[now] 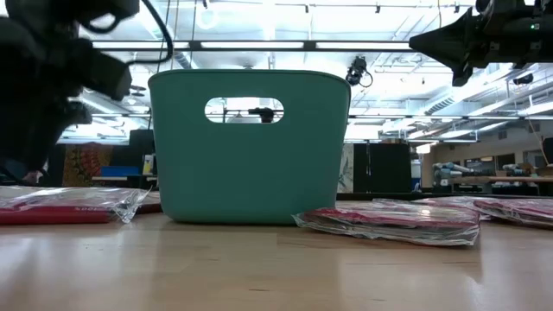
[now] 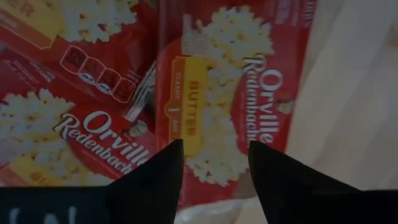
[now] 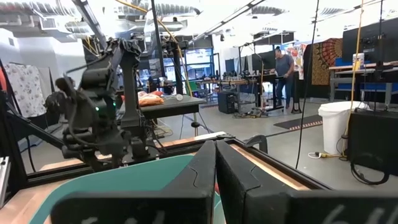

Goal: Sort popcorn bags into baskets
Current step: Put the red popcorn bag into the green bin

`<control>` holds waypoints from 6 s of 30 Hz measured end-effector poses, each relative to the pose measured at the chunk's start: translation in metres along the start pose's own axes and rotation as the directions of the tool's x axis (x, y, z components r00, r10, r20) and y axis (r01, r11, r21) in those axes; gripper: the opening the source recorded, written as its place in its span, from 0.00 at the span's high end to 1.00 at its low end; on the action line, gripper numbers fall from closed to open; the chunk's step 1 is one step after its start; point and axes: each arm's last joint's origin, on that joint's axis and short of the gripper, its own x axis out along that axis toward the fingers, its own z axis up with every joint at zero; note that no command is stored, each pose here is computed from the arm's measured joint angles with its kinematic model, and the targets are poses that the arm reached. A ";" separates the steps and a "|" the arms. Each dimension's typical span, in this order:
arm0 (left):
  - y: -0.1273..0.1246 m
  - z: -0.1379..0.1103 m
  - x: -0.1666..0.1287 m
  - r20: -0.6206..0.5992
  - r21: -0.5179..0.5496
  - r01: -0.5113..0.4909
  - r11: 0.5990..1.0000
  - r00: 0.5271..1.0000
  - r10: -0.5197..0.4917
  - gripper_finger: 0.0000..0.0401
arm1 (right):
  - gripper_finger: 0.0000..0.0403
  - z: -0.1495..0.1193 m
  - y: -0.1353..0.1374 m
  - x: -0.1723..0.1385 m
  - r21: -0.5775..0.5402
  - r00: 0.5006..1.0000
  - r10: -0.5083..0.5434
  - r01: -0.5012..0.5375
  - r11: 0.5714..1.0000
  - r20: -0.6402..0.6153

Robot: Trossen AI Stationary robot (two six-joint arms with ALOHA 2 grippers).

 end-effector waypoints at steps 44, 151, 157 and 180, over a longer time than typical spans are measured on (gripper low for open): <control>-0.042 -0.006 0.013 0.034 0.019 0.047 0.999 0.998 -0.047 0.67 | 0.95 -0.001 0.000 0.000 0.001 1.000 0.003 -0.003 1.000 -0.007; -0.041 0.039 -0.106 0.206 -0.008 -0.433 0.901 0.881 0.426 0.96 | 0.95 0.003 -0.008 0.005 -0.041 0.999 -0.031 0.033 0.999 0.040; -0.036 0.068 -0.119 0.321 0.343 -0.586 0.734 0.808 0.495 0.96 | 0.95 0.002 -0.007 0.005 -0.048 0.999 -0.030 0.031 0.998 0.029; -0.034 0.113 -0.063 0.476 0.760 -0.273 -0.590 0.852 0.218 0.96 | 0.95 -0.005 -0.005 0.009 -0.020 1.000 -0.028 0.028 0.999 -0.009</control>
